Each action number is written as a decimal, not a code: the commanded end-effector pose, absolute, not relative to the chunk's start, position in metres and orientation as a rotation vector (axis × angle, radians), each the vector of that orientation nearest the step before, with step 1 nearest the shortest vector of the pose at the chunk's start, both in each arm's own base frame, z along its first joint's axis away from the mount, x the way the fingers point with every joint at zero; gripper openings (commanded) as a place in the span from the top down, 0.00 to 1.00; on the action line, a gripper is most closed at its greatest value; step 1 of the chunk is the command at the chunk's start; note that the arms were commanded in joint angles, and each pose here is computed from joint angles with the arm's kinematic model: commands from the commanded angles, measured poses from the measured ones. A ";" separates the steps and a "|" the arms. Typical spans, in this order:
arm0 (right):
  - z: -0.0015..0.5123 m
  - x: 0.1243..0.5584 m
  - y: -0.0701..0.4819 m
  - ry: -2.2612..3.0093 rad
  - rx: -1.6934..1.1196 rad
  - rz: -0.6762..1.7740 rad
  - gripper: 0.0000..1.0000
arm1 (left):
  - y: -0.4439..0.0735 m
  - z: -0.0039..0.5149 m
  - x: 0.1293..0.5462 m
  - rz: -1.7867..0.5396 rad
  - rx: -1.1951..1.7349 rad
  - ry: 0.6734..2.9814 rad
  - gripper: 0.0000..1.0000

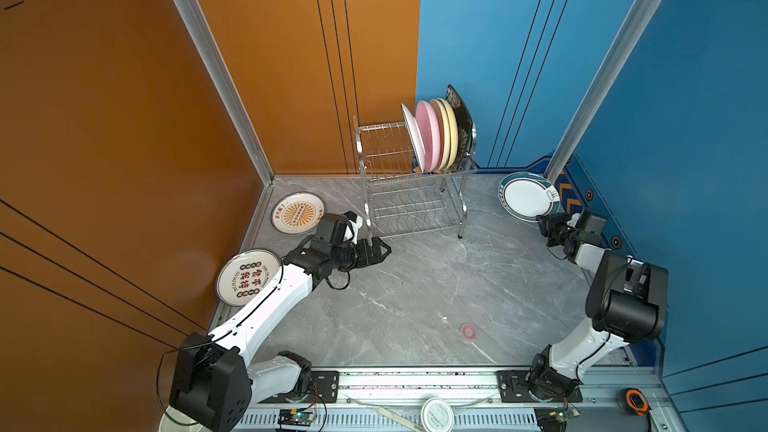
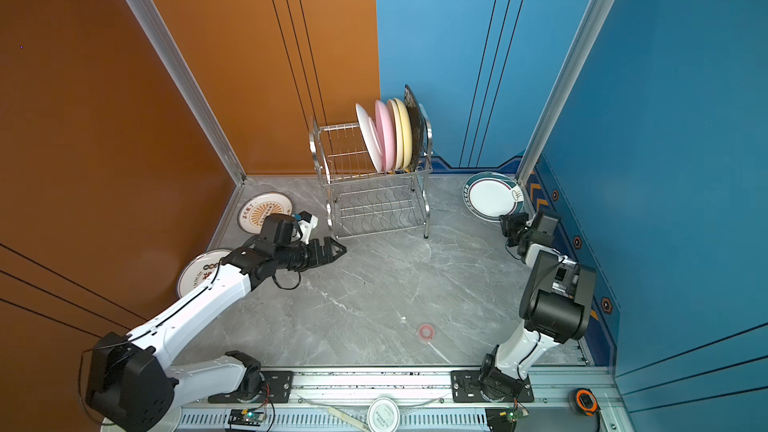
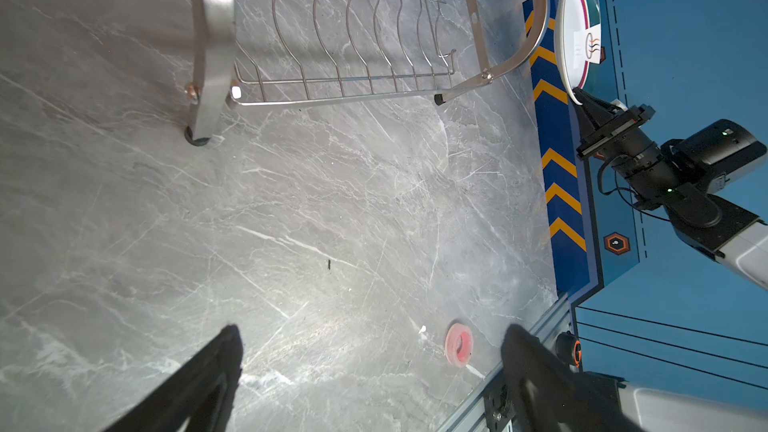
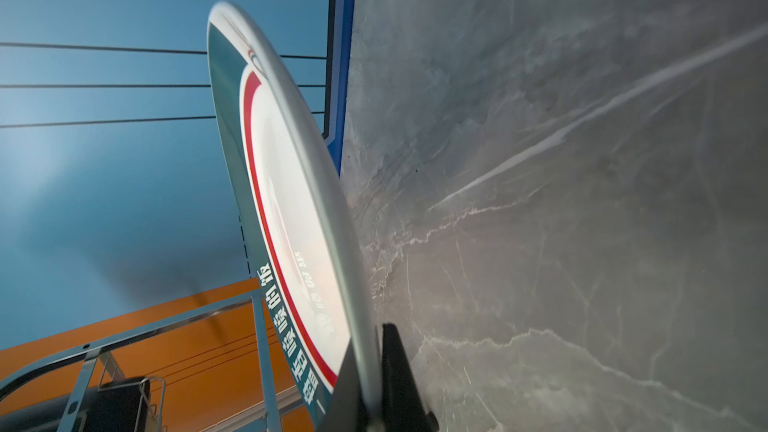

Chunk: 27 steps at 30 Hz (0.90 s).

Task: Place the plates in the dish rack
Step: 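Tilt the green-rimmed plate up and drag it toward the table center, then grip the plate's opposite edge with the left gripper while the right holds it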

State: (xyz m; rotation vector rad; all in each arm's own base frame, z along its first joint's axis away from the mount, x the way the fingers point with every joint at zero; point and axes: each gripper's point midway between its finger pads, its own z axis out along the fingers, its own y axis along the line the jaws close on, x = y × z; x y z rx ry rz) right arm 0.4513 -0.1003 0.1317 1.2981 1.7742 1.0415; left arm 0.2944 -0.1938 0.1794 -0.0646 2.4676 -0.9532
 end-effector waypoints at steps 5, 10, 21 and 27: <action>0.184 0.423 -0.055 1.876 1.105 1.087 1.00 | -0.206 0.200 0.293 -1.030 0.025 2.412 0.02; 0.192 0.397 -0.026 1.961 1.046 1.095 1.00 | -0.209 0.203 0.294 -1.056 0.033 2.395 0.02; 0.200 0.332 0.022 2.091 0.948 1.124 1.00 | -0.216 0.213 0.293 -1.116 0.068 2.359 0.02; 0.204 0.301 0.058 2.184 0.818 1.160 1.00 | -0.224 0.219 0.293 -1.198 0.078 2.322 0.02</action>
